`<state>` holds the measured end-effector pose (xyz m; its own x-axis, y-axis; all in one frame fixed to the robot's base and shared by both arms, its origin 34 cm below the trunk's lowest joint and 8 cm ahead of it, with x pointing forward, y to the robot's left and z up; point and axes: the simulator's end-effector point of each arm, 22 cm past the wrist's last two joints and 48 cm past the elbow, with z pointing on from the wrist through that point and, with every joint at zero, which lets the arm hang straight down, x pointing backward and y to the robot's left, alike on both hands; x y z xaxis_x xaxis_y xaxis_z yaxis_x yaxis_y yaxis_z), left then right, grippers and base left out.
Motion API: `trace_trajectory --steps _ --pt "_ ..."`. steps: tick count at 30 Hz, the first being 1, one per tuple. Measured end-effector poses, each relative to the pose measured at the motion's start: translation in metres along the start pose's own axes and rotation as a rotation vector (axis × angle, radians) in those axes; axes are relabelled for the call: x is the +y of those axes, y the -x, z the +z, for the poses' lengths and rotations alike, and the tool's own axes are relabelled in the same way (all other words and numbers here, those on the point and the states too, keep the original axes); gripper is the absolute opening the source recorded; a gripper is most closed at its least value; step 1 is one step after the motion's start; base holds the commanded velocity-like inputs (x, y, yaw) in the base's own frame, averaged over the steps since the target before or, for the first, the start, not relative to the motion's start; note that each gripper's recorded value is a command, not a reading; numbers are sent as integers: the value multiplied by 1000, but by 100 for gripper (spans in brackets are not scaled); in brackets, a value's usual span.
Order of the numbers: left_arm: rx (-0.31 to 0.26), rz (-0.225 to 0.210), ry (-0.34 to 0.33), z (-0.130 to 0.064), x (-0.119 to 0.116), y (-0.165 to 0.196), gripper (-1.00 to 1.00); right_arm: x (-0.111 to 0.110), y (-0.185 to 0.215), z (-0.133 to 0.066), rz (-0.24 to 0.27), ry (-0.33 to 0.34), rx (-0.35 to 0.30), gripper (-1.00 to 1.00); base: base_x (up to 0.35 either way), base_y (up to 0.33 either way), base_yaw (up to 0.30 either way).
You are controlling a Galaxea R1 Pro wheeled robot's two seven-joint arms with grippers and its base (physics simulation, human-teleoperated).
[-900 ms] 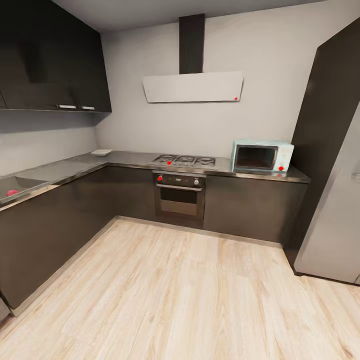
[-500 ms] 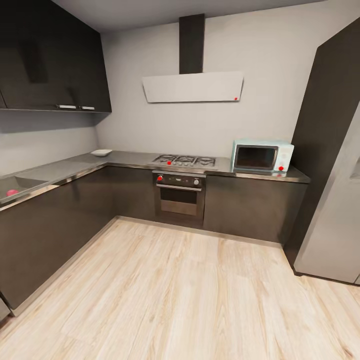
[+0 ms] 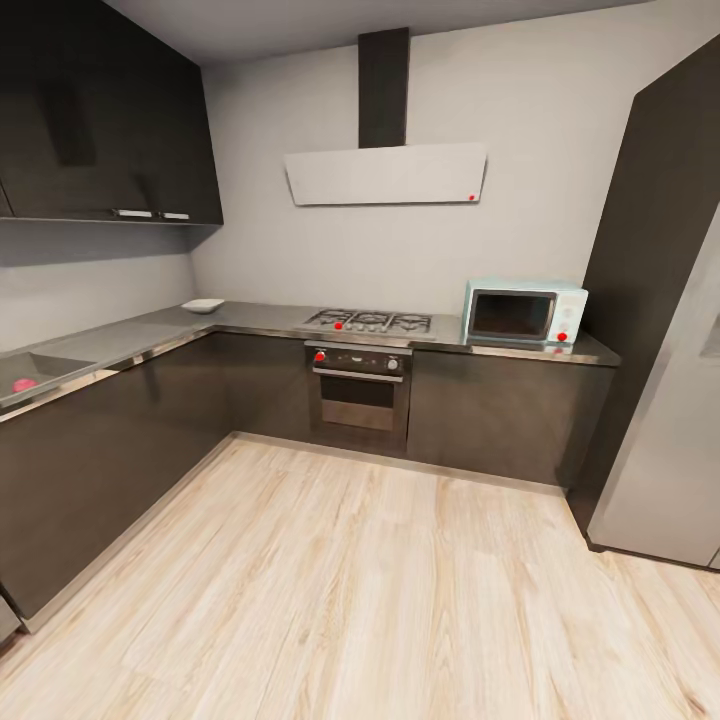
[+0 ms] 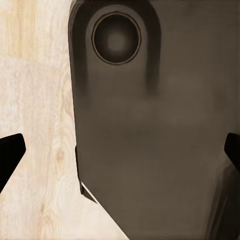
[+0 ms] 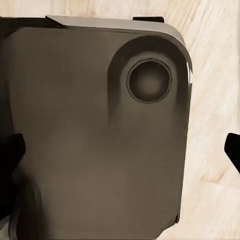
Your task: In the kitchen, take the Vidalia onion out of the sink, dice it on the chopping board with the paring knife, put the diced onion into the bowl on the countertop, then place both the paring knife and the chopping board into the sink.
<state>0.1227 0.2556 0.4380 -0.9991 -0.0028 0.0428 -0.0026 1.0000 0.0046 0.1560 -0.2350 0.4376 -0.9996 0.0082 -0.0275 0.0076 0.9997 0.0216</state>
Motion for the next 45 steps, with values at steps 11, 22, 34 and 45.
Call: trace_trajectory --steps 11,22,34,45 --pt "0 0 0 0 0 0 100 5 30 -2 2 7 -136 100 0 0 0" --pt "1 -3 -4 0 -3 0 100 4 32 -2 3 6 -140 100 0 0 0" --pt "-56 -5 -3 -1 -2 26 100 1 63 -7 3 1 -261 100 0 0 0" --pt "-220 -6 -2 -11 -2 103 100 3 125 -22 4 3 -438 100 0 0 0"
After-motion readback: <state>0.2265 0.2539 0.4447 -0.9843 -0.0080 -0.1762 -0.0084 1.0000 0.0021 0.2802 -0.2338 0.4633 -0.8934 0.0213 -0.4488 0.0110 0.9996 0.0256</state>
